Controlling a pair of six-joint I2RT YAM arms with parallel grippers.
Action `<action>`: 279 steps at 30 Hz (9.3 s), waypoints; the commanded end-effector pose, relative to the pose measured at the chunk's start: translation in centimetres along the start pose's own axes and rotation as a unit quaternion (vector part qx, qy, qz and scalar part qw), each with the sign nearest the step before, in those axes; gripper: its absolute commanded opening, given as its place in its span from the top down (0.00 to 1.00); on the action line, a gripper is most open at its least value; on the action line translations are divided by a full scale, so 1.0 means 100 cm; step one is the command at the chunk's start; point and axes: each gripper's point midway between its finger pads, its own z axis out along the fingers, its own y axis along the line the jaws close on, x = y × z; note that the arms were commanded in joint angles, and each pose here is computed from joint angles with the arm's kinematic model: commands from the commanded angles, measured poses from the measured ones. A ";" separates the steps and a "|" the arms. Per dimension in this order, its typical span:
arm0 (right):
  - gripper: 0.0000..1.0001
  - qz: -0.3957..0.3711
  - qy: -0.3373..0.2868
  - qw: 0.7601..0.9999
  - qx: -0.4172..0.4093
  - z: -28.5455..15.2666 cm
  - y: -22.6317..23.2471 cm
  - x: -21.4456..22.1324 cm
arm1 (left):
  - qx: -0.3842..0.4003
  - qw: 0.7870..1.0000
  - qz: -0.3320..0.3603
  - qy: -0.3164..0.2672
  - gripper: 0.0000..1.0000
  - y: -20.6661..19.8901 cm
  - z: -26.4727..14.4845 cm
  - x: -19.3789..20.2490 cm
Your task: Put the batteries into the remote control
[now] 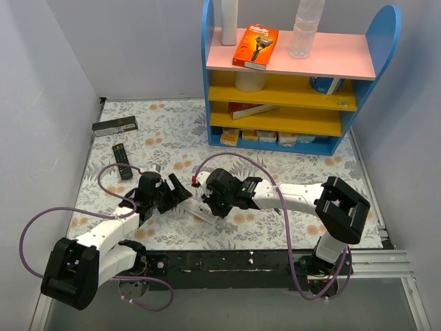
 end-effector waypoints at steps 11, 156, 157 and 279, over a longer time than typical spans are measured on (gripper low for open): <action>0.92 -0.004 -0.024 1.000 -0.014 0.006 0.007 -0.021 | 0.045 0.998 0.020 0.035 0.34 -0.018 0.001 0.009; 0.55 -0.003 0.012 0.999 0.037 0.039 -0.008 -0.047 | 0.004 0.987 -0.040 -0.157 0.02 -0.001 -0.054 -0.036; 0.55 -0.002 0.013 0.999 0.036 0.039 -0.008 -0.046 | 0.003 0.987 -0.040 -0.155 0.02 0.000 -0.053 -0.035; 0.40 0.180 -0.401 0.861 -0.255 -0.181 -0.007 -0.117 | 0.508 0.852 0.084 -0.094 1.00 -0.174 -0.144 -0.006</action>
